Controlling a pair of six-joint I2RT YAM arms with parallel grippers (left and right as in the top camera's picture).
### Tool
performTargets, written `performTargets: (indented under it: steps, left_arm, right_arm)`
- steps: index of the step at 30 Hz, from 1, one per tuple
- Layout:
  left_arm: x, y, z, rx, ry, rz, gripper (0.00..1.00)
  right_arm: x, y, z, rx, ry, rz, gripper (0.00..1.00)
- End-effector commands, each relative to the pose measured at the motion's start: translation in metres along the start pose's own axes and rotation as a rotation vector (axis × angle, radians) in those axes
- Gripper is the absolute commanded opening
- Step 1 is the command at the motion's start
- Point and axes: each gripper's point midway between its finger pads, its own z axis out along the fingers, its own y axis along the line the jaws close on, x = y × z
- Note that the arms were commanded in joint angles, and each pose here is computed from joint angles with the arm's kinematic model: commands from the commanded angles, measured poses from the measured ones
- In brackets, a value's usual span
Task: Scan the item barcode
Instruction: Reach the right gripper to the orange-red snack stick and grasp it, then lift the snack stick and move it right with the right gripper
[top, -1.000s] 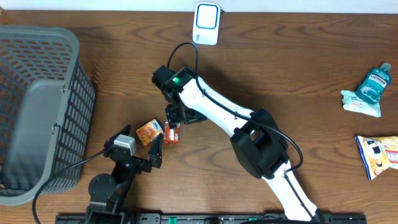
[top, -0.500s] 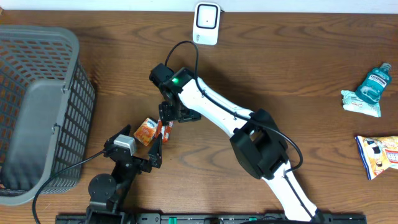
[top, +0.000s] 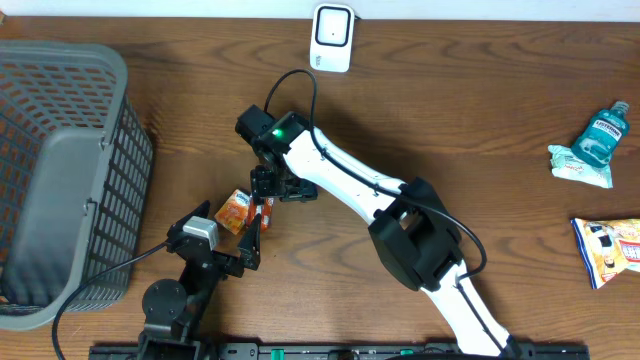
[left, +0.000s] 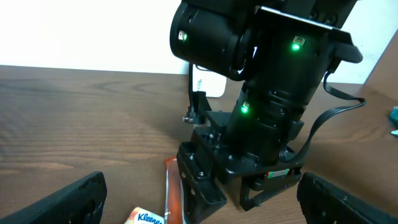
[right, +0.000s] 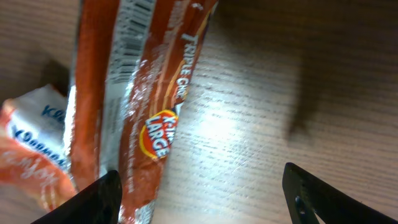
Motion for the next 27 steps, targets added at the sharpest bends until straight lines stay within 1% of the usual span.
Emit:
performTargets:
  steps: [1,4,5,7,12,13,14,19,21,23,24,27]
  left_arm:
    - [0.016,0.002,0.001,-0.002,0.046,-0.004,0.98]
    - [0.016,0.002,0.001,-0.002,0.046,-0.004,0.98]
    - [0.016,0.002,0.001,-0.002,0.046,-0.004,0.98]
    - [0.016,0.002,0.001,-0.002,0.046,-0.004,0.98]
    - [0.016,0.002,0.001,-0.002,0.046,-0.004,0.98]
    - [0.016,0.002,0.001,-0.002,0.046,-0.004,0.98]
    - [0.016,0.002,0.001,-0.002,0.046,-0.004,0.98]
    - [0.016,0.002,0.001,-0.002,0.046,-0.004,0.98]
    - [0.016,0.002,0.001,-0.002,0.046,-0.004,0.98]
    - [0.016,0.002,0.001,-0.002,0.046,-0.004,0.98]
    - [0.016,0.002,0.001,-0.002,0.046,-0.004,0.98]
    - [0.016,0.002,0.001,-0.002,0.046,-0.004,0.98]
  right_arm:
    - [-0.002,0.018,-0.037,-0.075,-0.06,-0.008,0.77]
    - [-0.008,0.024,-0.038,-0.099,-0.089,-0.016,0.77]
    - [-0.011,0.026,-0.036,-0.106,-0.098,-0.018,0.83]
    - [-0.015,0.028,-0.031,-0.115,-0.11,-0.022,0.85]
    - [-0.006,0.023,-0.011,-0.096,-0.086,0.003,0.82]
    - [-0.006,0.022,-0.006,-0.096,-0.087,0.004,0.81]
    - [-0.005,0.02,0.0,-0.092,-0.087,0.007,0.77]
    - [-0.004,0.007,0.027,-0.074,-0.097,0.042,0.7]
    - [-0.003,0.004,0.037,-0.077,-0.1,0.041,0.64]
    - [0.0,0.0,0.045,-0.074,-0.098,0.041,0.54]
    - [0.002,-0.003,0.048,-0.069,-0.092,0.043,0.47]
    - [0.008,-0.011,0.053,-0.043,-0.071,0.017,0.21]
